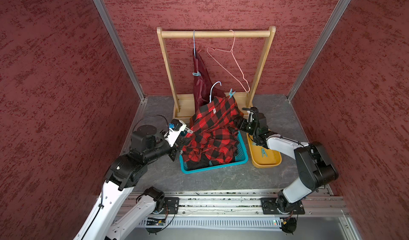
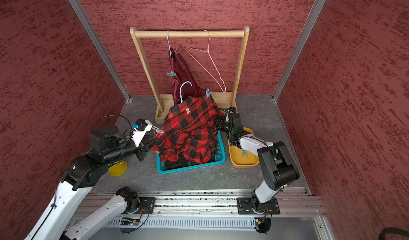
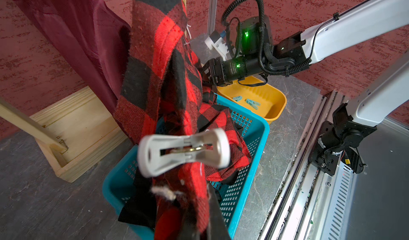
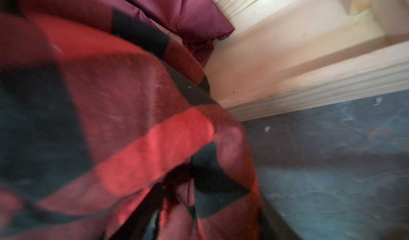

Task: Remove the clothespins securing long-sleeve shirts to the hanger
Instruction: Place the long-sleeve shirt at the bin.

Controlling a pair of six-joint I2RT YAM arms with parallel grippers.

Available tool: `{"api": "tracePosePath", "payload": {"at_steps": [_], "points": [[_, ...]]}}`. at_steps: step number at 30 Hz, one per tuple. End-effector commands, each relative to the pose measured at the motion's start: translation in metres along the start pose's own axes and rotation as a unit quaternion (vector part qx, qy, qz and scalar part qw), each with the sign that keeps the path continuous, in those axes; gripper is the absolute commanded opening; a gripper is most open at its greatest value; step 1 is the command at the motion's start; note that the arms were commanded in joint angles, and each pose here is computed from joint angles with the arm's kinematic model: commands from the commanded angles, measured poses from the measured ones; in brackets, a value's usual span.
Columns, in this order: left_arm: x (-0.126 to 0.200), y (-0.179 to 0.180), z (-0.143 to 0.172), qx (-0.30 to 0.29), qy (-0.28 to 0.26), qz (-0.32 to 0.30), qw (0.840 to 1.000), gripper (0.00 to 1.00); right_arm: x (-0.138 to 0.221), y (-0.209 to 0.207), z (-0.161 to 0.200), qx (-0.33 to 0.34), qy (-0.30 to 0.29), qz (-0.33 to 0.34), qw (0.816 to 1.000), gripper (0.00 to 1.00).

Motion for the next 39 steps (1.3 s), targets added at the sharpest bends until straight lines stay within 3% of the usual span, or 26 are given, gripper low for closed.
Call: {"api": "tracePosePath", "payload": {"at_steps": [1, 3, 6, 16, 24, 33, 39], "points": [[0.008, 0.001, -0.008, -0.016, -0.018, -0.012, 1.0, 0.0, 0.004, 0.029, -0.023, 0.011, -0.027, -0.053, 0.998, 0.32], [0.008, 0.001, -0.008, -0.018, -0.018, -0.014, 1.0, 0.0, 0.011, 0.034, -0.026, 0.015, -0.033, -0.055, 0.998, 0.16], [0.009, 0.002, -0.008, -0.02, -0.018, -0.018, 0.999, 0.0, 0.023, 0.044, -0.028, 0.023, -0.033, -0.062, 0.997, 0.0], [0.021, 0.003, -0.015, -0.037, -0.027, -0.041, 0.998, 0.0, 0.059, 0.088, -0.005, 0.032, -0.02, -0.108, 0.993, 0.0], [0.037, 0.0, -0.009, -0.06, -0.012, -0.058, 0.996, 0.0, 0.07, 0.109, 0.044, 0.022, 0.033, -0.127, 0.991, 0.0], [0.033, -0.006, 0.0, -0.086, 0.013, -0.045, 0.995, 0.0, 0.068, 0.102, 0.095, -0.013, 0.078, -0.125, 0.989, 0.0], [0.02, -0.01, 0.002, -0.093, 0.018, -0.024, 0.995, 0.0, 0.051, 0.067, 0.12, -0.043, 0.089, -0.095, 0.991, 0.0]]}}
Point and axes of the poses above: each gripper's point midway between its finger pads, its own x axis back along the fingers, its own y axis along the line the jaws close on, z = x × y, the point moved 5 cm from there along x, back along the fingers, and after that the axes turned 8 degrees about -x, right-handed, at the moved point
